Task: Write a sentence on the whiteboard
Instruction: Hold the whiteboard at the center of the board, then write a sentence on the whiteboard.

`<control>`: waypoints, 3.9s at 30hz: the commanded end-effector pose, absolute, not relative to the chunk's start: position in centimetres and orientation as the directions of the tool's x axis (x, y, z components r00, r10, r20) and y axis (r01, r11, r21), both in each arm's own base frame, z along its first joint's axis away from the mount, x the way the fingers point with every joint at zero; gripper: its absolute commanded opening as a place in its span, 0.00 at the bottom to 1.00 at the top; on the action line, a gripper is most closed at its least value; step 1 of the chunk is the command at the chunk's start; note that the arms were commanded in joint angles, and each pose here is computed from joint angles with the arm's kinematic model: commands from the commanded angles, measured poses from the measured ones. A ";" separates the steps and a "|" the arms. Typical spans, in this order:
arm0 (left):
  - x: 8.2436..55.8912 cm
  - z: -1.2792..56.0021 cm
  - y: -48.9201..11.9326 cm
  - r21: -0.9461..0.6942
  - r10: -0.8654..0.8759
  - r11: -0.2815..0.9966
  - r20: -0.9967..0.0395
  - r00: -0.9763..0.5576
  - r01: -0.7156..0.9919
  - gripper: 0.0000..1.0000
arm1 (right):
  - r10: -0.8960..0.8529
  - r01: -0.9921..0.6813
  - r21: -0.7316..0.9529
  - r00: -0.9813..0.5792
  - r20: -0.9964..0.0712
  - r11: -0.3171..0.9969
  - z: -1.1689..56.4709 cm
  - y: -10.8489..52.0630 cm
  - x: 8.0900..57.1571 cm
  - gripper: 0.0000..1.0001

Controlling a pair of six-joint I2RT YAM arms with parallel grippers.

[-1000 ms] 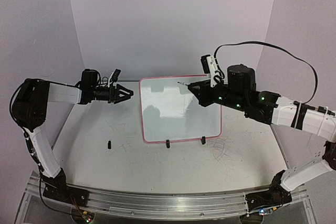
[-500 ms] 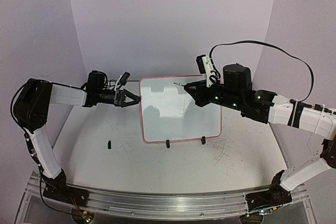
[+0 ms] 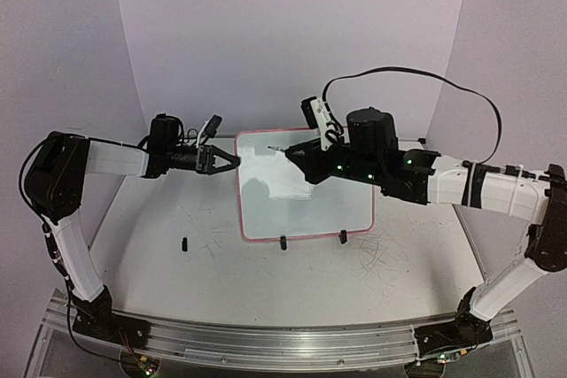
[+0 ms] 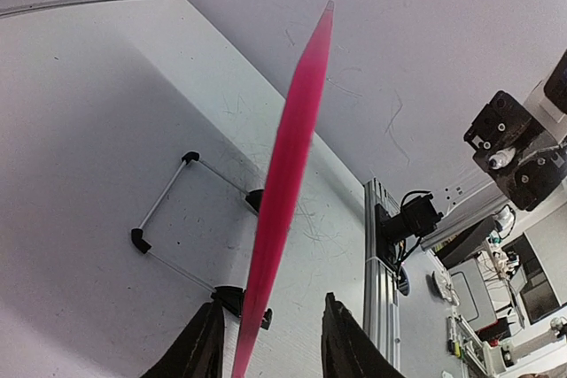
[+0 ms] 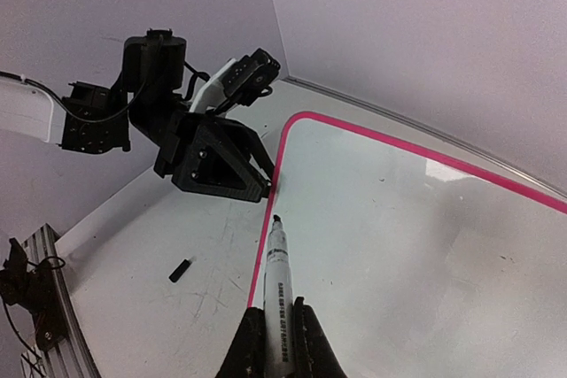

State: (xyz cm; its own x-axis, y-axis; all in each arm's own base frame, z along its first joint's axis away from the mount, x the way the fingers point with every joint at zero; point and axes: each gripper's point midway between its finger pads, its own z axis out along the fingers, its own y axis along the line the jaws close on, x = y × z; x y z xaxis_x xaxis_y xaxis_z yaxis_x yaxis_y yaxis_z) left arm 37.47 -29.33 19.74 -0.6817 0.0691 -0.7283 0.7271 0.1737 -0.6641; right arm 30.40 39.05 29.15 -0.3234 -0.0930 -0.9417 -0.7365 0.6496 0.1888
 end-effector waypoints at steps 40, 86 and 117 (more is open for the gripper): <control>37.0 20.2 -30.5 -0.539 0.087 0.132 -0.830 -0.551 0.832 0.00 | -0.169 -0.697 0.031 -0.216 -0.962 0.716 29.0 45.1 34.2 0.00; 36.5 21.1 -30.3 -0.491 0.082 0.141 -0.859 -0.505 0.859 0.00 | -0.198 -0.570 -0.028 -0.239 -0.951 0.821 25.9 46.0 37.6 0.00; 36.4 21.3 -30.3 -0.484 0.082 0.142 -0.864 -0.497 0.864 0.00 | -0.220 -0.556 -0.022 -0.293 -0.931 0.831 24.0 45.5 37.4 0.00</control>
